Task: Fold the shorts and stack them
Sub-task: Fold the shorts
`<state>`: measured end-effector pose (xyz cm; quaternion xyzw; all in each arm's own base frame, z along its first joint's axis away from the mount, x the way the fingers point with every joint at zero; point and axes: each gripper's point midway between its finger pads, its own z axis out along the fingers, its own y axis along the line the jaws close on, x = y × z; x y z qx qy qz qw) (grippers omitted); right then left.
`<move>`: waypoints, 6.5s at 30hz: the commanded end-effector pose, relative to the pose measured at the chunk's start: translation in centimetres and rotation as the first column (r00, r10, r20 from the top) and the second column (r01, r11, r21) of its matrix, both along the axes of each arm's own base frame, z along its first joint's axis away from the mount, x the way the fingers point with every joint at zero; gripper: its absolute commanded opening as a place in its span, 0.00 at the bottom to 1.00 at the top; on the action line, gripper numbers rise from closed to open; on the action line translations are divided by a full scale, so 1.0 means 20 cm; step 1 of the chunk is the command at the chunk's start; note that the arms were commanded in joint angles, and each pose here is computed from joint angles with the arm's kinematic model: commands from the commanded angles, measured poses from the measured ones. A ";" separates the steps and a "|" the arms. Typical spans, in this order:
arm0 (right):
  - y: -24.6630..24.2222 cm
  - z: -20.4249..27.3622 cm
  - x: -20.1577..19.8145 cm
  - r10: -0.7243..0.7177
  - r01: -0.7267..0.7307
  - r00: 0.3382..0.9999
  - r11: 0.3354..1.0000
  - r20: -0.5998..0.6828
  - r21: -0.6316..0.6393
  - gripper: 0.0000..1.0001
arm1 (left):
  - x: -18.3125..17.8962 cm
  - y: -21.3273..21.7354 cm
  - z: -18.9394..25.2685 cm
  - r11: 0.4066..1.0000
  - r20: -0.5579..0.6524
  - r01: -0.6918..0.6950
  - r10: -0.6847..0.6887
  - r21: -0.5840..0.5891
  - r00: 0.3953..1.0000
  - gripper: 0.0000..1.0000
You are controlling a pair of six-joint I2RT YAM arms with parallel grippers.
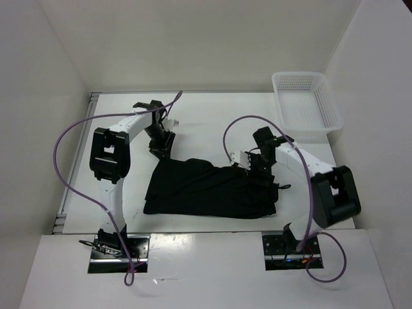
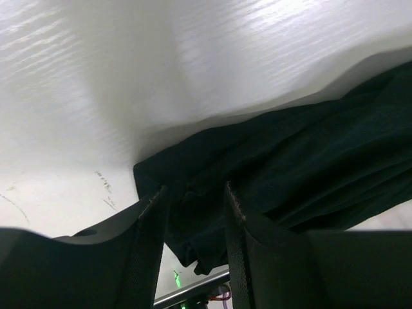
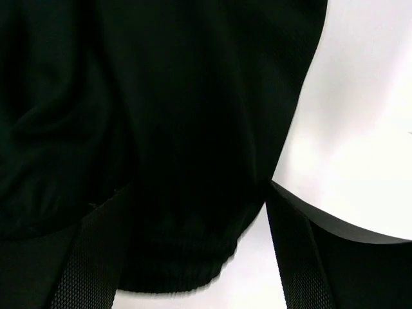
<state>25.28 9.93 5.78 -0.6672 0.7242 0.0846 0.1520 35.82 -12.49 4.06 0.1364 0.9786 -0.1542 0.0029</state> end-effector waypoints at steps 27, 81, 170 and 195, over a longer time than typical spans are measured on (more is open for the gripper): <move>0.14 0.16 1.04 -0.426 0.368 0.805 0.904 0.412 0.217 0.80 | 0.53 0.43 0.03 0.970 0.335 -0.204 0.151 0.130 0.930 0.06; 0.34 0.15 0.42 -0.512 0.585 0.809 0.749 -0.288 0.312 0.56 | -0.46 0.38 -0.13 0.974 -0.208 -0.227 0.224 0.006 0.952 0.03; -0.21 0.26 0.61 -0.456 0.474 0.880 0.835 -0.132 0.280 0.00 | -0.35 0.50 0.17 0.970 -0.202 -0.173 0.206 0.170 0.957 0.01; -0.20 0.64 0.78 -0.449 0.370 0.827 0.887 0.337 0.276 0.78 | 0.26 0.56 0.26 0.962 0.121 -0.272 0.268 0.025 0.956 0.46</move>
